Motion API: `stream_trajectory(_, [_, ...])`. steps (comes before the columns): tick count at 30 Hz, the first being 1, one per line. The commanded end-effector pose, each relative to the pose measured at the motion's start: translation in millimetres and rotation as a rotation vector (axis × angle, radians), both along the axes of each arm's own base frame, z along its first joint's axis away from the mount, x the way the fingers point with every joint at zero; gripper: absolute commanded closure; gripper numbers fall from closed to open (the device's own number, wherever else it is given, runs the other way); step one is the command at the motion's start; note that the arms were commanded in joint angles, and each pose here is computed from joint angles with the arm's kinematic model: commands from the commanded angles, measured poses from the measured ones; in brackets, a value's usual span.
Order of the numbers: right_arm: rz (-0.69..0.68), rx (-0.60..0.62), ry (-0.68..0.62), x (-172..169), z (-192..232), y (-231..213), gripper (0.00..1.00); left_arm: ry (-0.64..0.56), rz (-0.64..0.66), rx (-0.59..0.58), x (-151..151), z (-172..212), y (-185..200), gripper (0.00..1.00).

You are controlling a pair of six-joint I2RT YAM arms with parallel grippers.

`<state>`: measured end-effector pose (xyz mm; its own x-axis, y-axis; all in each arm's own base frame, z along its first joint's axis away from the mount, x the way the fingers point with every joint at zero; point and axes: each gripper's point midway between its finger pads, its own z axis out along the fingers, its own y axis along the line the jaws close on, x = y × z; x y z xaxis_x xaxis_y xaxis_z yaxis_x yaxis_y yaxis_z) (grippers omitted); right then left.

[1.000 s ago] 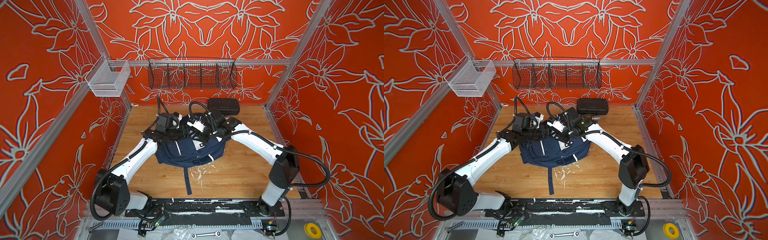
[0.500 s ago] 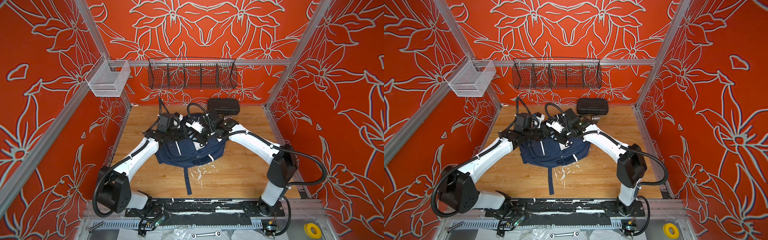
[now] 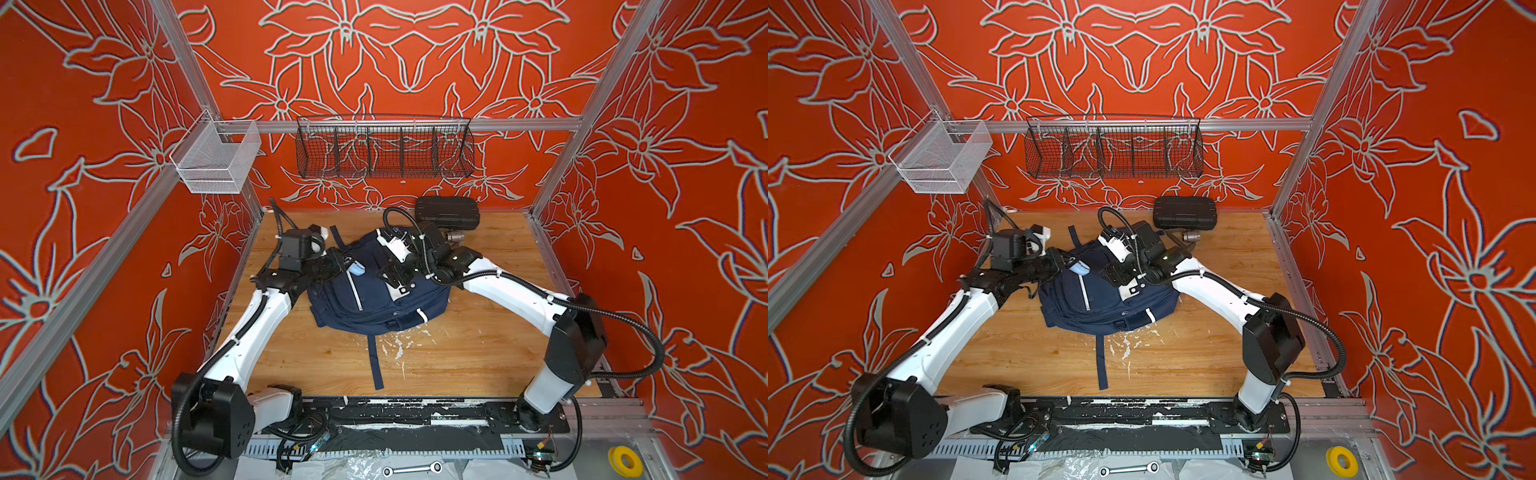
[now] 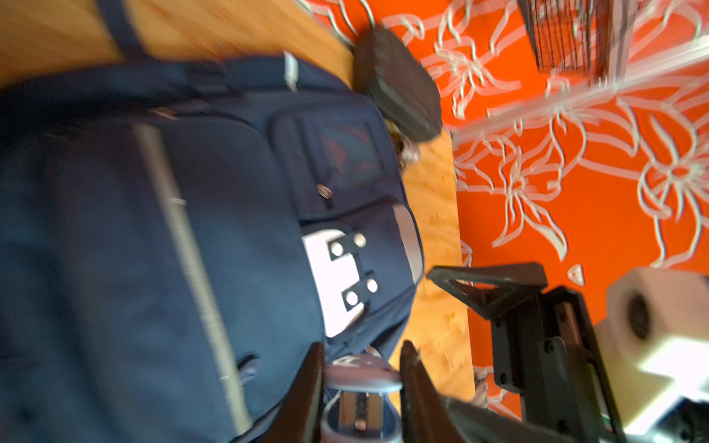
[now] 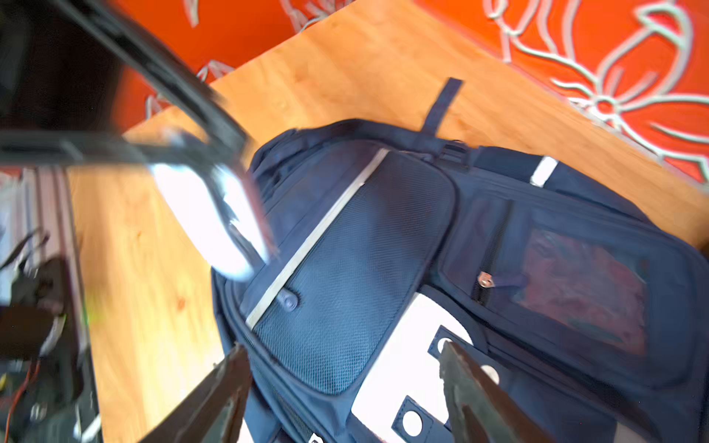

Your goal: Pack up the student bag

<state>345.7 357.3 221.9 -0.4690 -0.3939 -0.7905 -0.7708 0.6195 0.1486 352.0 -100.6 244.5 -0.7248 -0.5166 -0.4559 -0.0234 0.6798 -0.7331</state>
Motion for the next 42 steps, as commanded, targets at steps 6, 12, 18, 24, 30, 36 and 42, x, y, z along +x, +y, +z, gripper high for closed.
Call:
stream_trajectory(6, [-0.123, -0.152, 0.12, -11, -60, 52, 0.19, 0.071, 0.24, 0.099, -20, -5, 101, 0.78])
stream_trajectory(12, [-0.064, -0.283, 0.066, -20, -92, 101, 0.18, 0.12, 0.388, 0.118, -31, -12, 150, 0.79])
stream_trajectory(18, [-0.106, -0.386, 0.001, -12, -113, 117, 0.17, 0.116, 0.376, 0.073, -28, -18, 146, 0.8])
stream_trajectory(24, [-0.235, -0.524, -0.118, 10, -116, 99, 0.26, 0.117, 0.37, 0.075, -31, -20, 144, 0.8])
stream_trajectory(30, [-0.255, -0.503, -0.167, 14, -94, 96, 0.7, 0.116, 0.367, 0.077, -32, -21, 144, 0.8])
stream_trajectory(36, [-0.238, -0.376, -0.155, 11, -46, 97, 1.0, 0.104, 0.326, 0.005, -25, -20, 134, 0.8])
stream_trajectory(42, [-0.224, -0.203, -0.043, 13, -16, 84, 1.0, 0.107, 0.269, -0.064, -19, -32, 112, 0.8])
